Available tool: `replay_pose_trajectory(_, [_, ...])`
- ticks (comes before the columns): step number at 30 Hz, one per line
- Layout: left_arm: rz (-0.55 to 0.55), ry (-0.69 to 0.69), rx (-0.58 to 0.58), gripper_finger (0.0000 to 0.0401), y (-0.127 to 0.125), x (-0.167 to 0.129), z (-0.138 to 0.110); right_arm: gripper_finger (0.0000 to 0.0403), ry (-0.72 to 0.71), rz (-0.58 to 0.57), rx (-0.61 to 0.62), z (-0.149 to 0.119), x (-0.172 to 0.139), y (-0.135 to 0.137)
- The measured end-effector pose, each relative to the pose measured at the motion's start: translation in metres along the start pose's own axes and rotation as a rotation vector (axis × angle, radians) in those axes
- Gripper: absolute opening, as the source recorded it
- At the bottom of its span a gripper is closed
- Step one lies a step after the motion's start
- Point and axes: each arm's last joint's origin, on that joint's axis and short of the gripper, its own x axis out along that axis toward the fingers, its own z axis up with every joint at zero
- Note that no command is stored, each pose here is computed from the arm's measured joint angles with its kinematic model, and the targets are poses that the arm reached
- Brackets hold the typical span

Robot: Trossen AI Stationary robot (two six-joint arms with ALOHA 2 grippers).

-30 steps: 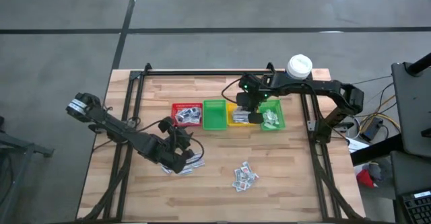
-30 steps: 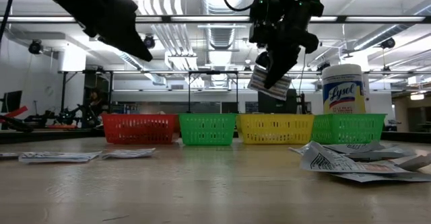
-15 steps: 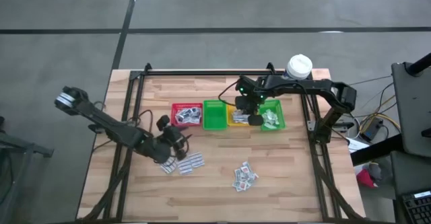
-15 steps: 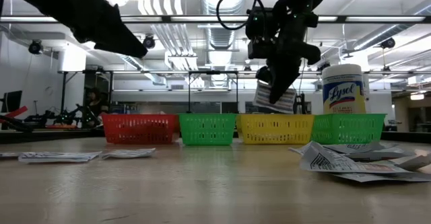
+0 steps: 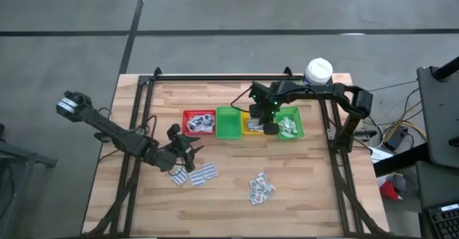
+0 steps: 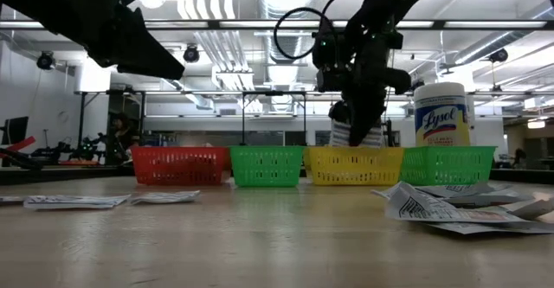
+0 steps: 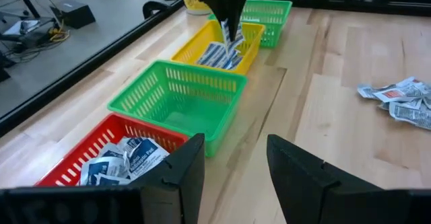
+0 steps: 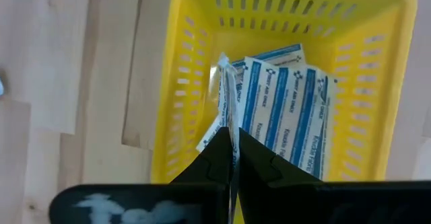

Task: Pick & Place First Aid Supplies
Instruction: Put the blue bandage into the yellow basket

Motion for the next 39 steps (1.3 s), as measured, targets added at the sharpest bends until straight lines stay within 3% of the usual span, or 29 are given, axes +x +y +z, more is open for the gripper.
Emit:
replay_pose_trajectory(24, [-0.013,0.003,-0.006,0.0159,0.000,0.000,0.000,0.0011,0.011,-0.003,0.032,-0.001,0.015,-0.012])
replay_pose_trajectory(32, [-0.014,0.002,-0.007,0.0159,0.000,0.000,0.000,0.0056,0.010,-0.006,0.032,-0.001,0.015,-0.012])
replay_pose_trajectory(39, [-0.013,0.004,-0.002,0.0159,0.000,0.000,-0.001,0.0102,0.086,-0.116,0.062,0.001,0.007,-0.014])
